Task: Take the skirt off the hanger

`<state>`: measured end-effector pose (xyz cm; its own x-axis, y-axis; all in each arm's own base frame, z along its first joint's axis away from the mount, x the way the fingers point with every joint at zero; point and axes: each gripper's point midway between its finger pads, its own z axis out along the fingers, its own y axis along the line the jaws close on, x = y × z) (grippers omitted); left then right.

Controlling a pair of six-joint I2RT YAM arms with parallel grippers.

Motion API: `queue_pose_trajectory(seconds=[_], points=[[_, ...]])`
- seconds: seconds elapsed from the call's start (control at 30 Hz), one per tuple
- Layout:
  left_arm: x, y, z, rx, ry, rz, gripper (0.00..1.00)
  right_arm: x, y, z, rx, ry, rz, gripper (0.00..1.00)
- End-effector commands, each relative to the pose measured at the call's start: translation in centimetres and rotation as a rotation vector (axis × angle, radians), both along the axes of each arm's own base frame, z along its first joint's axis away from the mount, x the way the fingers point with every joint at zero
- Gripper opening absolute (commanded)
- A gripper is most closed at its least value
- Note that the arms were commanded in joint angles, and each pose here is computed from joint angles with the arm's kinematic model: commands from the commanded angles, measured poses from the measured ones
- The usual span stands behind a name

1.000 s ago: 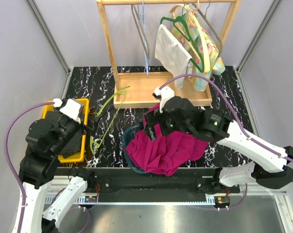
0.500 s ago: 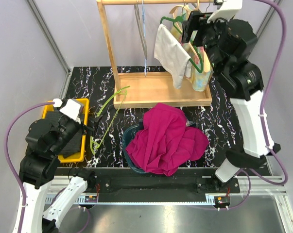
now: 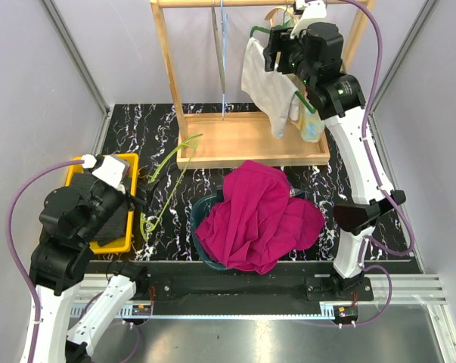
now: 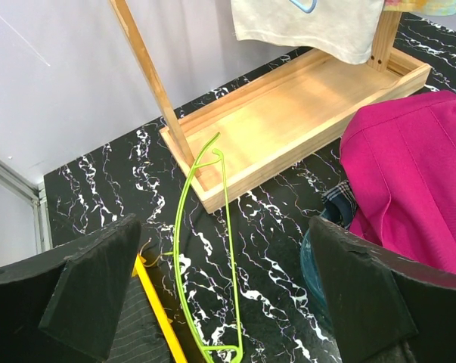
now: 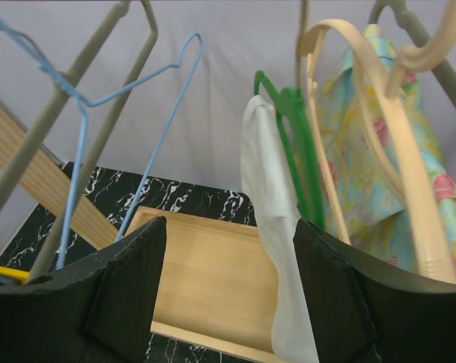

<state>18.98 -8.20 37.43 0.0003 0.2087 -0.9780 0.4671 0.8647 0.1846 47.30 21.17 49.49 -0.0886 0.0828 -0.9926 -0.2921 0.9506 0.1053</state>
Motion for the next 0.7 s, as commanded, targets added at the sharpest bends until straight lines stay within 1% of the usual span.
queue_pose_trajectory(seconds=[0.0, 0.27, 0.33, 0.4, 0.67], points=[[0.2, 0.0, 0.9, -0.011, -0.046, 0.002, 0.99, 0.0, -1.4, 3.2, 0.077, -0.073, 0.018, 0.76], [0.3, 0.2, 0.2, -0.005, -0.037, 0.011, 0.99, 1.3, -0.4, 1.5, 0.096, -0.031, 0.069, 0.75], [0.3, 0.2, 0.0, -0.003, -0.035, 0.011, 0.99, 0.8, 0.2, 1.4, 0.106, -0.020, 0.103, 0.75], [0.3, 0.2, -0.3, 0.000, -0.033, 0.011, 0.99, 0.2, 0.5, 1.8, 0.114, -0.026, 0.131, 0.75], [0.2, 0.1, -0.5, -0.006, -0.028, 0.008, 0.99, -0.4, -0.7, 3.2, 0.120, -0.060, 0.113, 0.80]])
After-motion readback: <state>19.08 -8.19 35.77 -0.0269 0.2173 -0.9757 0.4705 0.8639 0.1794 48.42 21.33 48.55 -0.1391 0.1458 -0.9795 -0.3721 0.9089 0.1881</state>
